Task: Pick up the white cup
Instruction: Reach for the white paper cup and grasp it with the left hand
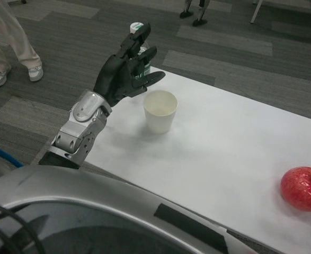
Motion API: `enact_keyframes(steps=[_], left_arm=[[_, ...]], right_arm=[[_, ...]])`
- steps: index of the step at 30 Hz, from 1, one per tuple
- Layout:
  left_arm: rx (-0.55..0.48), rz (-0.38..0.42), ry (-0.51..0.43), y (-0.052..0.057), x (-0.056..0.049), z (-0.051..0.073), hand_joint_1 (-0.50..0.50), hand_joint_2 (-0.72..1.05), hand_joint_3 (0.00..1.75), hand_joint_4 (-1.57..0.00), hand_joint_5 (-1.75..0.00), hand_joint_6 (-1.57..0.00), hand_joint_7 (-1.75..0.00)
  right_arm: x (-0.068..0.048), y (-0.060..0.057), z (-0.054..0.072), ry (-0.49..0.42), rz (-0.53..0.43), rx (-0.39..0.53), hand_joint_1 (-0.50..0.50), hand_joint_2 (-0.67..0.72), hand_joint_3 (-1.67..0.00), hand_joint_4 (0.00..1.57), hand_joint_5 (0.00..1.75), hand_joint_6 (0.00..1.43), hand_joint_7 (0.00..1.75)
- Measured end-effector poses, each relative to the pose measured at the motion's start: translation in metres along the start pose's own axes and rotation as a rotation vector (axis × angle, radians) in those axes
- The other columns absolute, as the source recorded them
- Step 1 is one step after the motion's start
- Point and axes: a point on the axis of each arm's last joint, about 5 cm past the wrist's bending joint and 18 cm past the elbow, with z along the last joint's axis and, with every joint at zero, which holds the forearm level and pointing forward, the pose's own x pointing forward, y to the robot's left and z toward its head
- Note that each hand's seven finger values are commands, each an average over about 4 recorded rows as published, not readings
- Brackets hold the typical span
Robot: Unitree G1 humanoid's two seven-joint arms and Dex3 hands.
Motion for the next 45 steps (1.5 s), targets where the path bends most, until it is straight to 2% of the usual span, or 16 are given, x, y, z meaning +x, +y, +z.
enact_keyframes(steps=[5, 8, 11, 15, 18, 24, 29, 34, 37, 41, 45], left_arm=[[0.000, 0.027, 0.027, 0.005, -0.014, -0.005, -0.50, 0.78, 0.09, 0.00, -0.41, 0.00, -0.21], [-0.008, 0.048, 0.008, 0.006, -0.019, -0.006, -0.50, 0.67, 0.09, 0.00, -0.41, 0.00, -0.21], [-0.011, 0.056, -0.016, 0.006, -0.023, -0.007, -0.50, 0.34, 0.09, 0.00, -0.41, 0.00, -0.21], [0.023, 0.054, -0.004, 0.006, -0.027, -0.008, -0.50, -0.13, 0.09, 0.00, -0.41, 0.00, -0.21], [0.048, 0.047, 0.010, 0.006, -0.029, -0.009, -0.50, -0.33, 0.09, 0.00, -0.46, 0.00, -0.21], [0.062, 0.051, -0.004, 0.006, -0.031, -0.011, -0.50, -0.37, 0.09, 0.00, -0.41, 0.00, -0.21], [0.065, 0.080, 0.002, 0.008, -0.034, -0.014, -0.50, -0.28, 0.09, 0.00, -0.41, 0.00, -0.21], [0.119, 0.082, 0.035, 0.012, -0.037, -0.016, -0.50, -0.28, 0.09, 0.00, -0.41, 0.00, -0.21], [0.138, 0.087, 0.052, 0.015, -0.038, -0.018, -0.50, -0.28, 0.09, 0.00, -0.41, 0.00, -0.21], [0.143, 0.089, 0.089, 0.016, -0.041, -0.024, -0.50, -0.19, 0.09, 0.00, -0.41, 0.00, -0.21], [0.171, 0.072, 0.141, 0.015, -0.043, -0.031, -0.50, -0.19, 0.09, 0.00, -0.41, 0.00, -0.21]], right_arm=[[0.005, 0.000, -0.003, 0.013, 0.033, -0.007, -0.33, -0.16, -1.19, 0.00, 0.19, 0.00, 0.70], [0.006, 0.002, -0.007, 0.025, 0.041, -0.001, -0.33, -0.16, -1.19, 0.00, 0.19, 0.00, 0.70], [0.007, 0.003, -0.011, 0.040, 0.042, 0.002, -0.33, -0.16, -1.19, 0.00, 0.17, 0.00, 0.70], [0.009, 0.003, -0.014, 0.047, 0.039, 0.002, -0.33, -0.16, -1.19, 0.00, 0.19, 0.00, 0.70], [0.011, 0.004, -0.015, 0.045, 0.041, 0.005, -0.33, -0.16, -1.19, 0.00, 0.19, 0.00, 0.70], [0.014, 0.004, -0.017, 0.042, 0.041, 0.007, -0.33, -0.16, -1.19, 0.00, 0.19, 0.00, 0.70], [0.015, 0.004, -0.017, 0.040, 0.041, 0.008, -0.33, -0.16, -1.19, 0.00, 0.19, 0.00, 0.70], [0.015, 0.005, -0.017, 0.041, 0.044, 0.010, -0.33, -0.16, -1.19, 0.00, 0.17, 0.00, 0.70], [0.015, 0.005, -0.017, 0.042, 0.046, 0.012, -0.33, -0.16, -1.25, 0.00, 0.19, 0.00, 0.70], [0.015, 0.006, -0.017, 0.043, 0.047, 0.013, -0.33, -0.16, -1.27, 0.00, 0.19, 0.00, 0.70], [0.015, 0.006, -0.018, 0.044, 0.049, 0.014, -0.33, -0.16, -1.27, 0.00, 0.17, 0.00, 0.70]])
